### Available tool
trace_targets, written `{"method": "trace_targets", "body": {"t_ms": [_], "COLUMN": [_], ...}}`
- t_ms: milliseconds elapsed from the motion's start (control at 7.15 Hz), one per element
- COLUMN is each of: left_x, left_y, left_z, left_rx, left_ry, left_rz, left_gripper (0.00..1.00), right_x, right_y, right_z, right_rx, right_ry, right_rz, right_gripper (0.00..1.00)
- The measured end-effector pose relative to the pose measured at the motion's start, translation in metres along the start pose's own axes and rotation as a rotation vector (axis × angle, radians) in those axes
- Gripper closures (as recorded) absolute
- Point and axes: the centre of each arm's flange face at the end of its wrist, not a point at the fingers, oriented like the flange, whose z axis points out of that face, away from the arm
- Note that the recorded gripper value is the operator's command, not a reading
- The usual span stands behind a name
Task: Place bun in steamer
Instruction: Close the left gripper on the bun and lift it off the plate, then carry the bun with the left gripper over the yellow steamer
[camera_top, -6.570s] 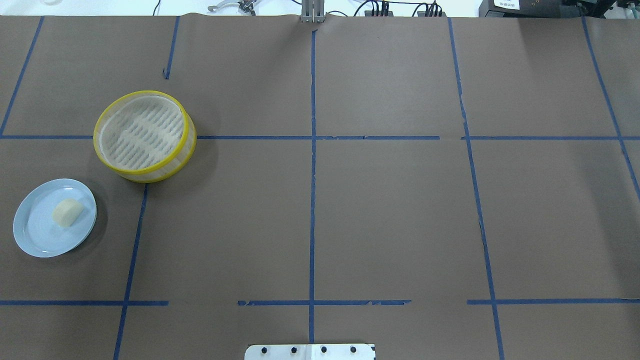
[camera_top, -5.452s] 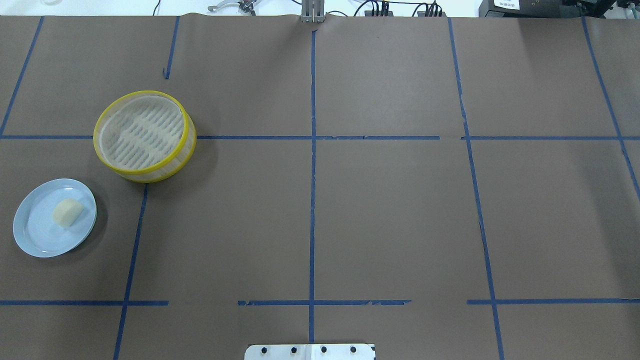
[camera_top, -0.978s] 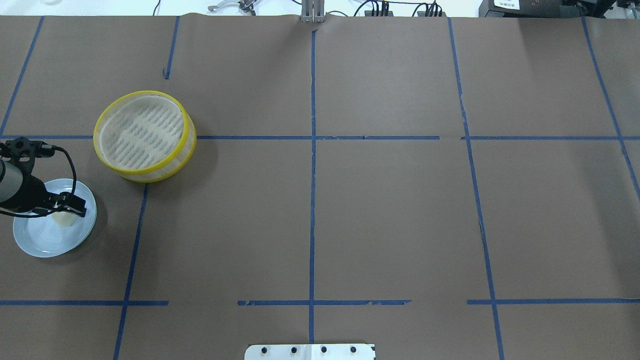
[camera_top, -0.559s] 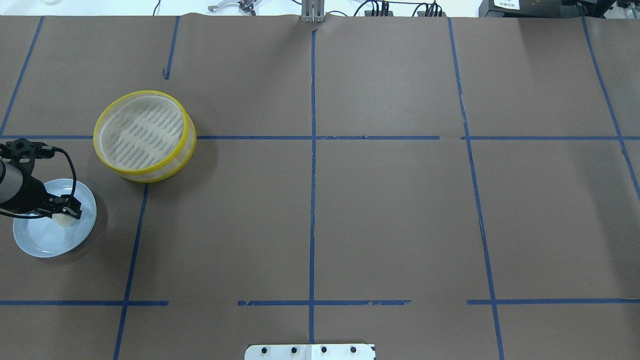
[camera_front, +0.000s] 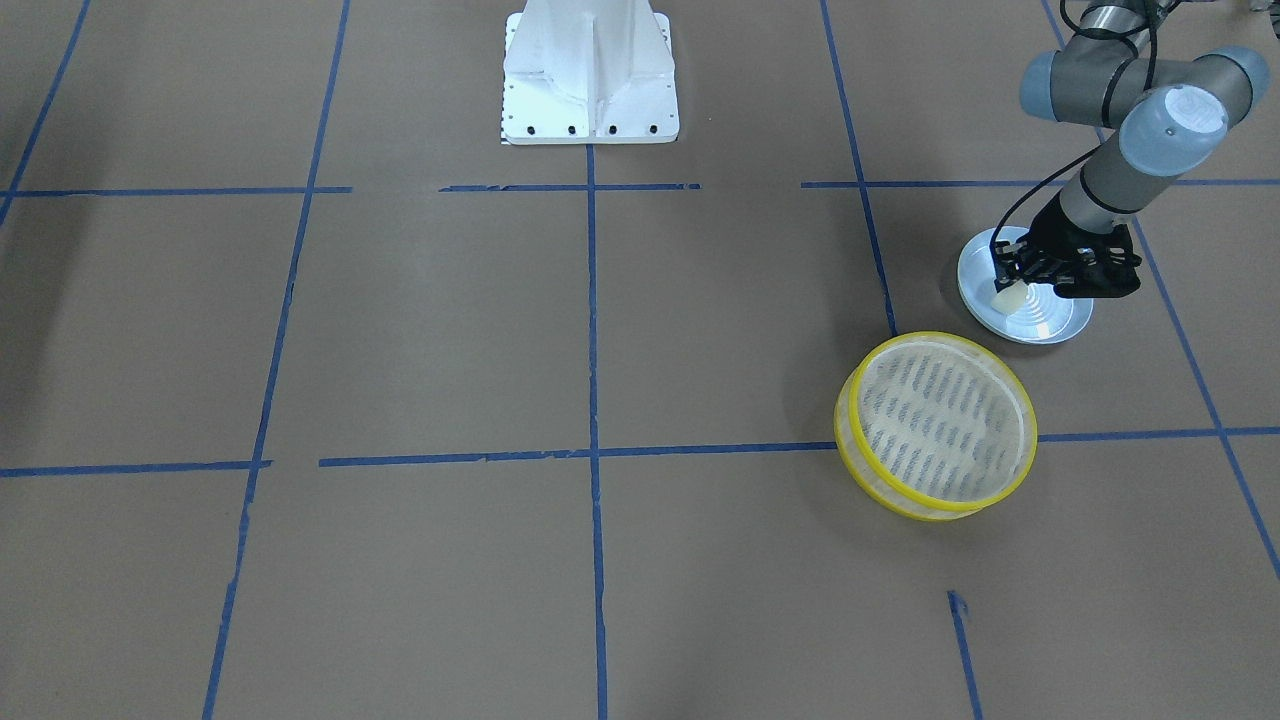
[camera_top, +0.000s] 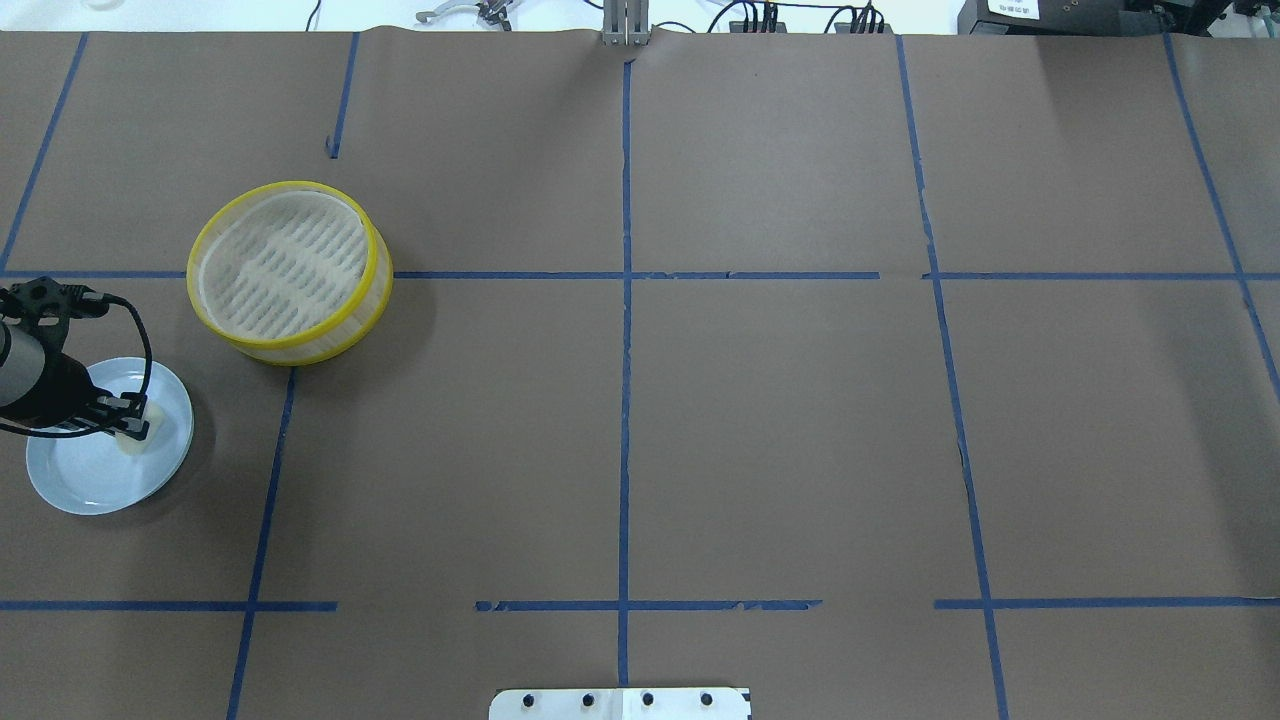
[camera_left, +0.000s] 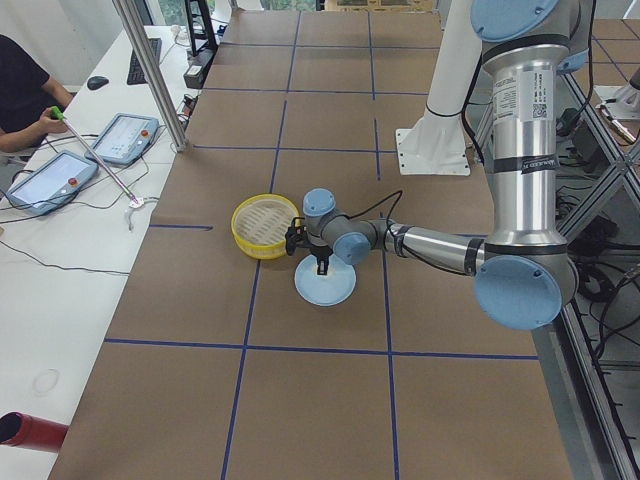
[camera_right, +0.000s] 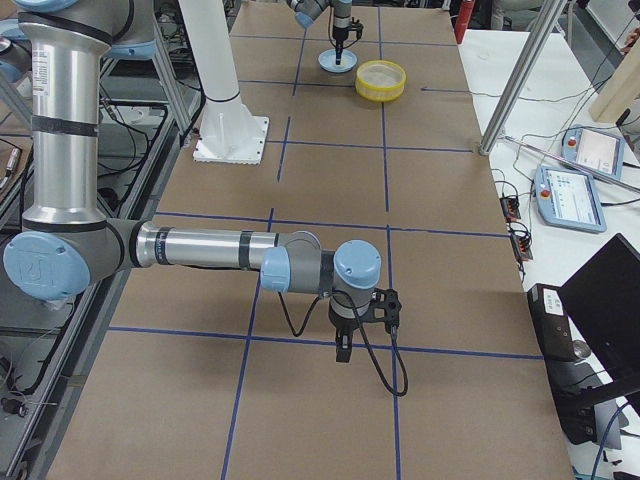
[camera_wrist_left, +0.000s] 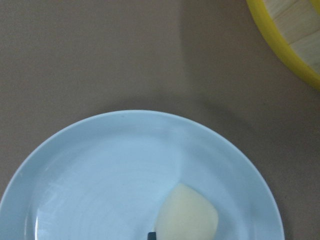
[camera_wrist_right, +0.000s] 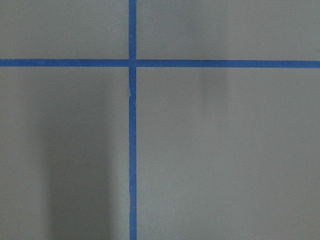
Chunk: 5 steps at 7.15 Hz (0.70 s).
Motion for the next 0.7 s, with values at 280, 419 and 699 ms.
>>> {"method": "trace_targets", "body": {"t_ms": [280, 419, 699], "left_x": [0.004, 0.01, 0.02], "left_y": [0.001, 0.004, -0.003], "left_z": [-0.008, -0.022, -0.071], "left_rx": [0.01, 0.02, 0.026], "left_ry": [0.01, 0.02, -0.017], "left_rz": [0.006, 0.011, 0.063], "left_gripper": [0.79, 0.8, 0.8], "right_x": [0.0, 0.0, 0.0], "right_y": [0.0, 0.0, 0.0], "right_z": [0.0, 0.0, 0.0], "right_rx": [0.0, 0.0, 0.0], "right_ry": [0.0, 0.0, 0.0], "right_rz": [0.0, 0.0, 0.0], "right_gripper": [0.0, 0.0, 0.0]}}
